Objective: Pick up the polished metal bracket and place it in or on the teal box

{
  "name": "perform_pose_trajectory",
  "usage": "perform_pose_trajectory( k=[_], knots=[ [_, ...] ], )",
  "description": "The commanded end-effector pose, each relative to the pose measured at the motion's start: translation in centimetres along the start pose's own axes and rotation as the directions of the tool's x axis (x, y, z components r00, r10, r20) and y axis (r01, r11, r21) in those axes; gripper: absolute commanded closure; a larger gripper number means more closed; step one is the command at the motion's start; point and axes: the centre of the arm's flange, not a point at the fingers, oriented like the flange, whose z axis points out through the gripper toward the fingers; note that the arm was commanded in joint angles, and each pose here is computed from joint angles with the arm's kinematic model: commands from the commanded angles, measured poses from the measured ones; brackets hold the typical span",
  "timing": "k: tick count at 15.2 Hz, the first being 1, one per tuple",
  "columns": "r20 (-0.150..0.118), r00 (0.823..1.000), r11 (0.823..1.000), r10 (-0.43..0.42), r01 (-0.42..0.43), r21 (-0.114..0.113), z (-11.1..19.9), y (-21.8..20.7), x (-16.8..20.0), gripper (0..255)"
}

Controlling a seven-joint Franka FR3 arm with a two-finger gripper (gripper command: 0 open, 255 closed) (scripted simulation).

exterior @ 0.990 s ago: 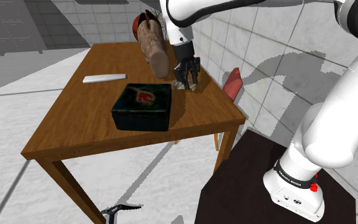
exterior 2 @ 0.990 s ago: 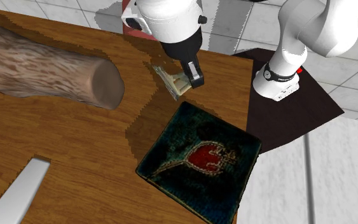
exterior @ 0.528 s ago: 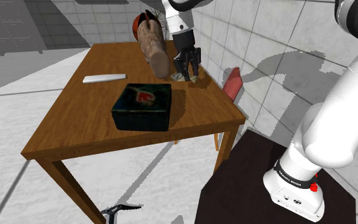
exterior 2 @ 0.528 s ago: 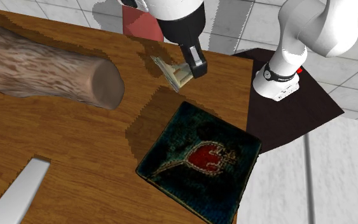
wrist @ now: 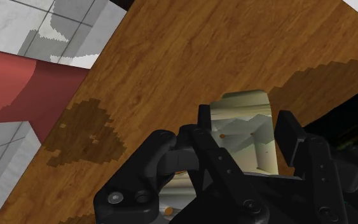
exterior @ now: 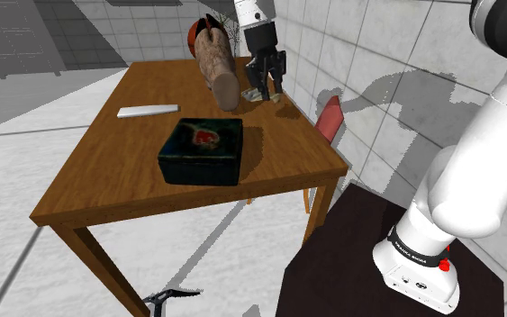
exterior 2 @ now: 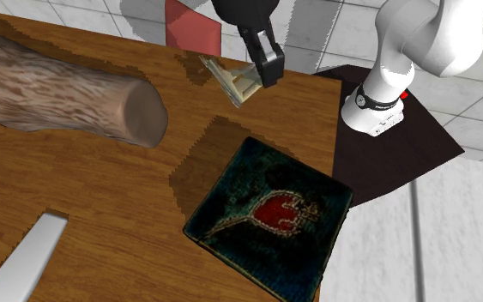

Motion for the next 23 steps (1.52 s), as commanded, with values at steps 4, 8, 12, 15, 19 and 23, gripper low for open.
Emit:
perform_pose_trajectory(
  k=[4, 8, 12, 15, 19, 23],
  knots=[
    [0.000, 1.000, 1.000, 0.000, 0.000, 0.000, -2.5, 0.2, -0.8, 255],
    [0.000, 1.000, 1.000, 0.000, 0.000, 0.000, -3.2, -3.7, -0.6, 255],
    [0.000, 1.000, 1.000, 0.000, 0.000, 0.000, -3.9, -8.9, -0.4, 255],
    [0.000, 1.000, 1.000, 0.000, 0.000, 0.000, -4.5, -12.9, -0.2, 255],
    [0.000, 1.000, 1.000, 0.000, 0.000, 0.000, -5.2, -18.1, 0.0, 255],
    [0.000, 1.000, 1.000, 0.000, 0.000, 0.000, -4.6, -21.4, 0.4, 255]
  ],
)
